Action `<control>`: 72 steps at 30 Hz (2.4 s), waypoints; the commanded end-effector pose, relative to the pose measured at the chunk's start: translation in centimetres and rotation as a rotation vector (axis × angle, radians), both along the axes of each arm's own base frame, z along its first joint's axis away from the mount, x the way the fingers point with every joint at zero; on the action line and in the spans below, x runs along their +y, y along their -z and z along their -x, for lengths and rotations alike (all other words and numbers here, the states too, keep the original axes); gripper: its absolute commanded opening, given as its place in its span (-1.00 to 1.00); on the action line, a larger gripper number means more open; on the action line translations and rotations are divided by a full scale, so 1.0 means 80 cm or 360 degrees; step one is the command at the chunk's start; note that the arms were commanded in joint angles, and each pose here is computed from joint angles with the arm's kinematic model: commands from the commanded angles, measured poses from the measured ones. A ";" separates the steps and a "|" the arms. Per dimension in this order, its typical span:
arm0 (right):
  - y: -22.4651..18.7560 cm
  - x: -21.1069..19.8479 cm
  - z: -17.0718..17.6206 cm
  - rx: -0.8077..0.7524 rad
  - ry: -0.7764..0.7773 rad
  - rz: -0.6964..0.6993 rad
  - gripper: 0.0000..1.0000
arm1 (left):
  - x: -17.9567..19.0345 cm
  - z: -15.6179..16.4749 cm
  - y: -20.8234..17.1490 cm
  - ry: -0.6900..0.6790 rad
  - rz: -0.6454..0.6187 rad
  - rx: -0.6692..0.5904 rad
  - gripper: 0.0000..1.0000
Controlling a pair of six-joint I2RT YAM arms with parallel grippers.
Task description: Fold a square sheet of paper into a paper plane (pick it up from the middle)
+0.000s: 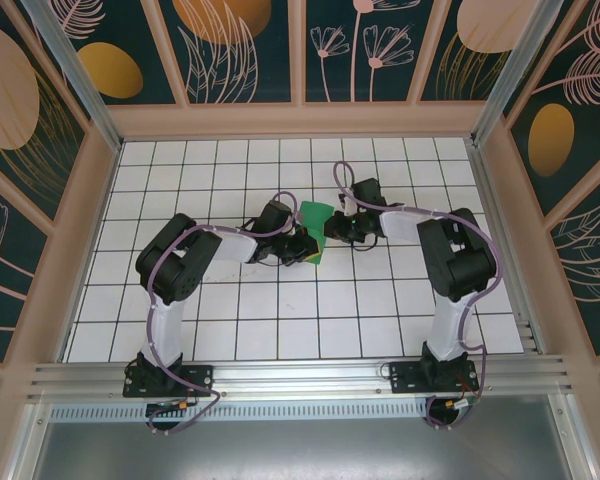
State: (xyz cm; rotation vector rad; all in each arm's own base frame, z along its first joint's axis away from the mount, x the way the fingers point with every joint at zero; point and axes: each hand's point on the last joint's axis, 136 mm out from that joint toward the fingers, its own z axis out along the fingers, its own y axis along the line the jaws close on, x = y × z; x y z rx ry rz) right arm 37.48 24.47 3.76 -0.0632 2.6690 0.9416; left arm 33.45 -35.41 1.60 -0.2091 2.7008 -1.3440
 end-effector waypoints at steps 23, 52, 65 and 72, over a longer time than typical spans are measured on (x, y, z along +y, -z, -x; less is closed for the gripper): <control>-0.047 0.013 0.019 -0.0171 -0.0019 -0.0137 -0.63 | 0.034 0.009 0.045 -0.0149 -0.0235 0.0152 -0.85; 0.014 0.030 -0.003 -0.0012 -0.0044 -0.0067 -0.83 | 0.033 0.012 0.045 -0.0134 -0.0230 0.0156 -0.85; 0.030 0.018 -0.004 0.0016 -0.0009 0.0030 -0.83 | 0.032 0.011 0.041 -0.0132 -0.0223 0.0149 -0.86; 0.051 0.006 0.007 0.0095 -0.0002 0.0125 -0.84 | 0.020 -0.009 -0.012 -0.0110 -0.0136 -0.0035 -0.77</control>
